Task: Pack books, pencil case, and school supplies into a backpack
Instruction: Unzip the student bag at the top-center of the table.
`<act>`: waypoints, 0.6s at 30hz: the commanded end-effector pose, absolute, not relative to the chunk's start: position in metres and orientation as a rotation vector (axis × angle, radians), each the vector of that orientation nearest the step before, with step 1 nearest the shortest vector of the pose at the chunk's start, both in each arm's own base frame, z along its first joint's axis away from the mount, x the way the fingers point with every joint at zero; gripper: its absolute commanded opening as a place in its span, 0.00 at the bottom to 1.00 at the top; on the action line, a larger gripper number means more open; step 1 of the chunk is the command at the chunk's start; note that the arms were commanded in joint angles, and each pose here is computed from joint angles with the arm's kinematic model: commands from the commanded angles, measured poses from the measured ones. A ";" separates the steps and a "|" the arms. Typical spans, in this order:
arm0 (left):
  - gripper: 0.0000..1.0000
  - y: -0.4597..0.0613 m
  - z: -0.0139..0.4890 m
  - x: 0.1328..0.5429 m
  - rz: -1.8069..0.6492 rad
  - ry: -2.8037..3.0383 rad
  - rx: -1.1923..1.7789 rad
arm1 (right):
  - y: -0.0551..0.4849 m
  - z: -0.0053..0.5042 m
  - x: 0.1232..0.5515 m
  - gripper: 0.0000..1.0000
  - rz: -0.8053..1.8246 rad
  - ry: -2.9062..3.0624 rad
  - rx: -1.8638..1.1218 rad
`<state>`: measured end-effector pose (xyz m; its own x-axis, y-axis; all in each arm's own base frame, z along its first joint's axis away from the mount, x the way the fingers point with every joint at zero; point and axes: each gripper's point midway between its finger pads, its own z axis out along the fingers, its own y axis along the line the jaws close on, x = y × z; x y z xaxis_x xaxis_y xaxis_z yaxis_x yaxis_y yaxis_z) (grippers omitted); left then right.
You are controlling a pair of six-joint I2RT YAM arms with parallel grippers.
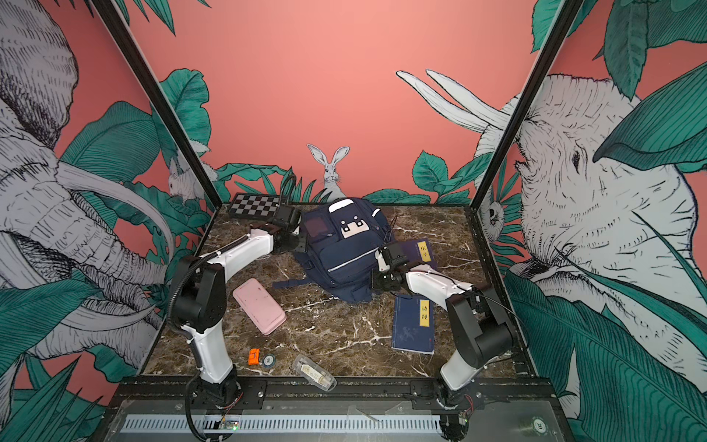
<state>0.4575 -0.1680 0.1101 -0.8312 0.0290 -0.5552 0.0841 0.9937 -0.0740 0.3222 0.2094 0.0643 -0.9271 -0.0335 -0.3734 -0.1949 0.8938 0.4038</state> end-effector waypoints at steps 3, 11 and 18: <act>0.59 -0.179 0.107 0.484 -0.406 2.543 -0.192 | 0.214 0.071 0.325 0.00 0.655 2.673 -0.189; 0.49 -0.169 0.112 0.516 -0.507 2.466 -0.304 | 0.216 0.070 0.325 0.00 0.663 2.673 -0.188; 0.48 -0.165 0.094 0.531 -0.573 2.483 -0.375 | 0.217 0.068 0.326 0.00 0.673 2.675 -0.185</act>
<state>0.5226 -0.1637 0.0922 -0.8105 -0.3333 -0.4817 -0.1184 0.8986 -0.4225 0.3218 0.2106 0.0647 -0.9277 -0.0335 -0.3718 -0.1965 0.8906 0.4101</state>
